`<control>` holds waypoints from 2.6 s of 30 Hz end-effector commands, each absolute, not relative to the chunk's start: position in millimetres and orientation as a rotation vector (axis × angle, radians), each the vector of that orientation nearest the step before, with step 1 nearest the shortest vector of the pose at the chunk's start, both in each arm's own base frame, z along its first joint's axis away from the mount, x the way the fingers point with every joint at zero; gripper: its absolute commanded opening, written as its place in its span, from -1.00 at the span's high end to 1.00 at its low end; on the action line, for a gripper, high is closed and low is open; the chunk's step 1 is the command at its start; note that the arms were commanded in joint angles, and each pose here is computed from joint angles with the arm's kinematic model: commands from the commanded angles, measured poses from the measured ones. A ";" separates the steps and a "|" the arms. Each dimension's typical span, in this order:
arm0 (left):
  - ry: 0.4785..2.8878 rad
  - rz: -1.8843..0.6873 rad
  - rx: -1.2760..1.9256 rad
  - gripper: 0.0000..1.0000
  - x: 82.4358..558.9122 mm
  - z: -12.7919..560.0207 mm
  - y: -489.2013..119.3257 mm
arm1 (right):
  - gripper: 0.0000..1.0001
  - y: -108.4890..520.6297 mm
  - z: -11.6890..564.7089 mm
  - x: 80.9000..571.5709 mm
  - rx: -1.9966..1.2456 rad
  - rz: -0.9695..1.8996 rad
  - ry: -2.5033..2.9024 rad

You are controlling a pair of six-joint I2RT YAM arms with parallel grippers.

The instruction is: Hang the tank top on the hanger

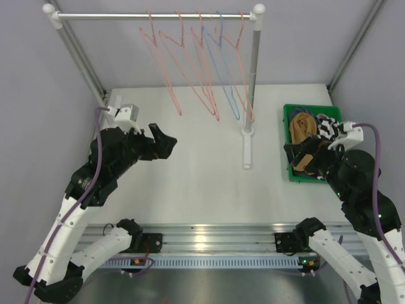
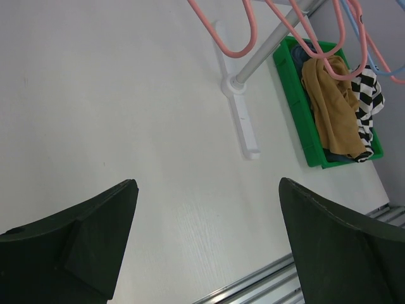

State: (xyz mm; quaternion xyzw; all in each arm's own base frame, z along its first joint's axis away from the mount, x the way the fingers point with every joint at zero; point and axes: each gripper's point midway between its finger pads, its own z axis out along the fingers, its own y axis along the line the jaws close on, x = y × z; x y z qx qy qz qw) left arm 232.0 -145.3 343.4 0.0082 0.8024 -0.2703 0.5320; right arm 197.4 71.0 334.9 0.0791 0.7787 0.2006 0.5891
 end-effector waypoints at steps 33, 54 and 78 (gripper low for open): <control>1.996 -0.644 0.096 -0.97 218.6 315.1 -147.9 | -0.50 -52.1 160.5 326.1 0.684 -0.025 2.295; 2.015 -0.614 0.097 -0.96 220.2 309.9 -145.3 | 1.00 -34.0 217.0 339.1 0.565 0.088 2.234; 1.934 -0.625 0.050 -0.96 218.5 338.9 -138.4 | 1.00 121.9 370.5 267.4 0.109 0.581 2.036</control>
